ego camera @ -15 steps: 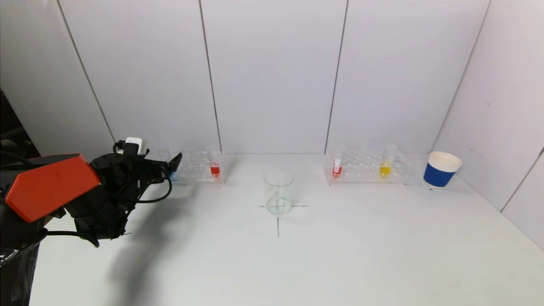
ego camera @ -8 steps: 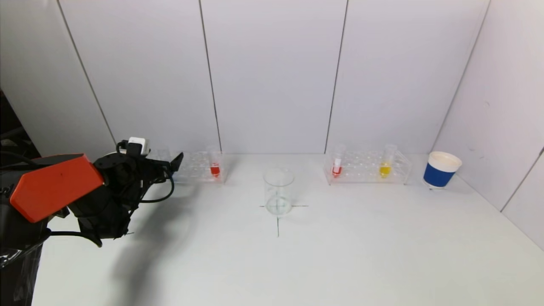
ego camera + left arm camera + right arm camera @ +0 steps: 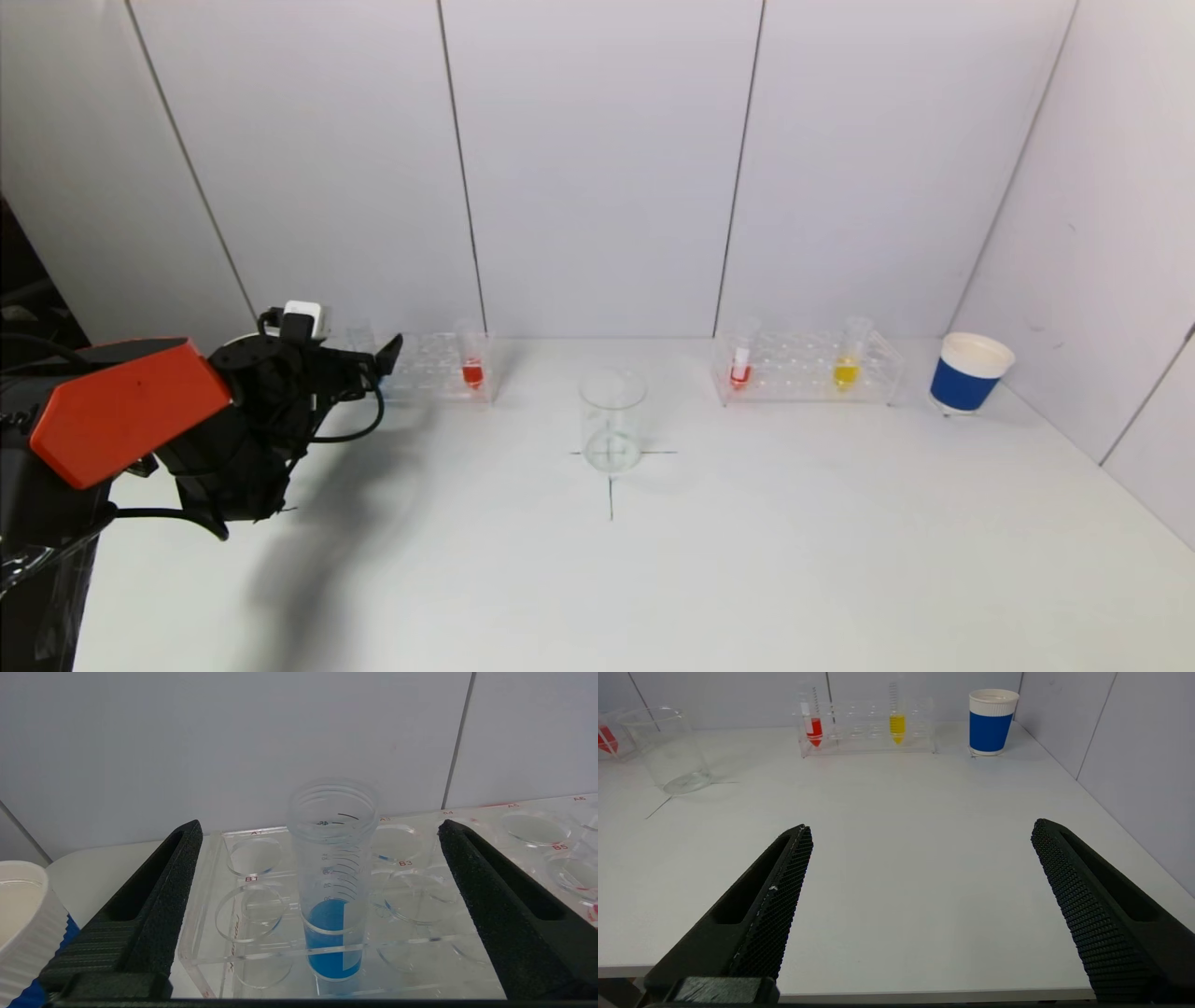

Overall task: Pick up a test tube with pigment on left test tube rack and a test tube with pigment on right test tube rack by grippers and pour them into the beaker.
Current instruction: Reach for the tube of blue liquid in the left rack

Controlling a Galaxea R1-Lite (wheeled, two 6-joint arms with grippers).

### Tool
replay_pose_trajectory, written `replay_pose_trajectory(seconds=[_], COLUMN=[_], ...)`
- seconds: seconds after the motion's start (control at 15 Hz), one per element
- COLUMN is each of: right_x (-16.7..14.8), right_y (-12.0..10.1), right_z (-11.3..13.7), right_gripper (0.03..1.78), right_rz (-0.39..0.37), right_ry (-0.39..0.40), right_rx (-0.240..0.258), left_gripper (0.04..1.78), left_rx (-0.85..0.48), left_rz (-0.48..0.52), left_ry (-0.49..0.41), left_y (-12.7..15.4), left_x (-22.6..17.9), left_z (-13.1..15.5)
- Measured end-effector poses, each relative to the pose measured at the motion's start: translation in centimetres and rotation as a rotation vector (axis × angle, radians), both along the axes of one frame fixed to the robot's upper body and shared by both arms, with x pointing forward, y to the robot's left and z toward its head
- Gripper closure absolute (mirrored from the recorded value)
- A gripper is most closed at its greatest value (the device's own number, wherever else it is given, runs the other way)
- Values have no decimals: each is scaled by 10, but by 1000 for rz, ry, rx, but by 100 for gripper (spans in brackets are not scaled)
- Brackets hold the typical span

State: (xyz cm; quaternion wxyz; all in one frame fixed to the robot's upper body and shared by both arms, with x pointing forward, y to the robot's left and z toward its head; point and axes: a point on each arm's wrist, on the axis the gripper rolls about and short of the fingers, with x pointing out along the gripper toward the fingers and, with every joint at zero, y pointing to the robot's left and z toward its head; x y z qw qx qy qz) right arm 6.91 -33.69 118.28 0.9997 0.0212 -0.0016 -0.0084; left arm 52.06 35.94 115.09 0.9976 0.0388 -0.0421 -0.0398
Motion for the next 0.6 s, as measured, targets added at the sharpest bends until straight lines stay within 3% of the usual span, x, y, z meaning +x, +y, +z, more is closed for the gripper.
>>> replay_pose_trajectory(seconds=[0.6], right_x=[0], right_y=[0], right_z=[0], right_gripper=[10], right_rz=[0], right_ry=[0], right_rx=[0], left_gripper=[6], left_rx=[1], left_rz=[-1], left_ry=[2], left_y=[0], left_x=[0], left_z=[-1])
